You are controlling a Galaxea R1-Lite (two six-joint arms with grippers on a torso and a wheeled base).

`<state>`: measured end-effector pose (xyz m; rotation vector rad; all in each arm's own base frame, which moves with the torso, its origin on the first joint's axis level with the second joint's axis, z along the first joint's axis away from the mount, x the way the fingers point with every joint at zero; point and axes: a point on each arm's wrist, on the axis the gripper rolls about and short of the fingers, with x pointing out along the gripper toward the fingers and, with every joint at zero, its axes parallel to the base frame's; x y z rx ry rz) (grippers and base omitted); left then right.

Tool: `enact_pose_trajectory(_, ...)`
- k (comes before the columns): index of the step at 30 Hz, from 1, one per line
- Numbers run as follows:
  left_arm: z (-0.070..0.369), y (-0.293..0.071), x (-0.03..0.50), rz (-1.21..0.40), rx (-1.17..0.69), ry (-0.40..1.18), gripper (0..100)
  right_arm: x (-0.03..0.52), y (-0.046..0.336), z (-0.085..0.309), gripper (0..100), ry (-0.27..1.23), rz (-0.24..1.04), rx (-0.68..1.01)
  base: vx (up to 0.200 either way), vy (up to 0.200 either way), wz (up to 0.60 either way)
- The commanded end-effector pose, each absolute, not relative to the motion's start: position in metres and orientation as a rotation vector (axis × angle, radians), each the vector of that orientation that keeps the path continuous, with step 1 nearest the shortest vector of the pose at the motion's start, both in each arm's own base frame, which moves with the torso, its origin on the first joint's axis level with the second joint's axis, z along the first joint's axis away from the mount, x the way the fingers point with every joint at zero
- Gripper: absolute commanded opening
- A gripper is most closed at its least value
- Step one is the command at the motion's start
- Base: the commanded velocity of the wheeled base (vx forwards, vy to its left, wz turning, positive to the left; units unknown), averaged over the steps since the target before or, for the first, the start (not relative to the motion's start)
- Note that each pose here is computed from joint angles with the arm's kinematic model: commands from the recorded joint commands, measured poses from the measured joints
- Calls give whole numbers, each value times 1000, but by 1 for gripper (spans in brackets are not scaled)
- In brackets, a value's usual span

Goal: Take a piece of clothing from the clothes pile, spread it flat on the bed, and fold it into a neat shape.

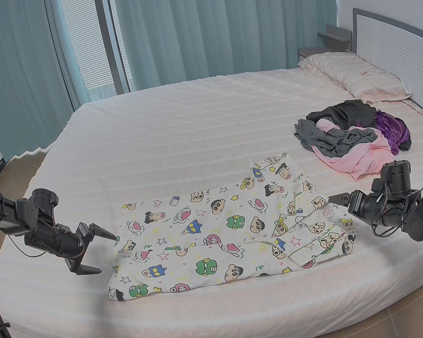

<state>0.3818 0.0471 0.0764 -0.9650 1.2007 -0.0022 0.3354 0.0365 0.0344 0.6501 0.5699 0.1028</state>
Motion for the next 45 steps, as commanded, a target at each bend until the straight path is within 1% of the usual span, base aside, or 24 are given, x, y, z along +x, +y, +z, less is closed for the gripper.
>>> enact_pose_trajectory(1,98,53,359,-29,-1032,1175,100,320,35,48,100,550,93,650,200,0,0)
enact_pose_trajectory(4,104,53,357,-37,-1038,1164,100,314,35,50,100,553,88,649,200,0,0)
enact_pose_trajectory(14,101,52,356,-36,-1042,1176,100,308,41,48,100,572,75,667,200,0,0)
enact_pose_trajectory(32,99,52,356,-33,-1049,1180,100,307,53,48,100,583,109,659,0,0,0)
enact_pose_trajectory(38,99,52,356,-35,-1049,1184,100,307,53,47,100,584,107,659,0,-200,0)
enact_pose_trajectory(41,99,52,357,-37,-1045,1175,100,307,53,47,100,585,108,659,0,0,0)
enact_pose_trajectory(45,102,53,363,-55,-1025,1120,100,308,53,48,100,582,110,657,0,0,0)
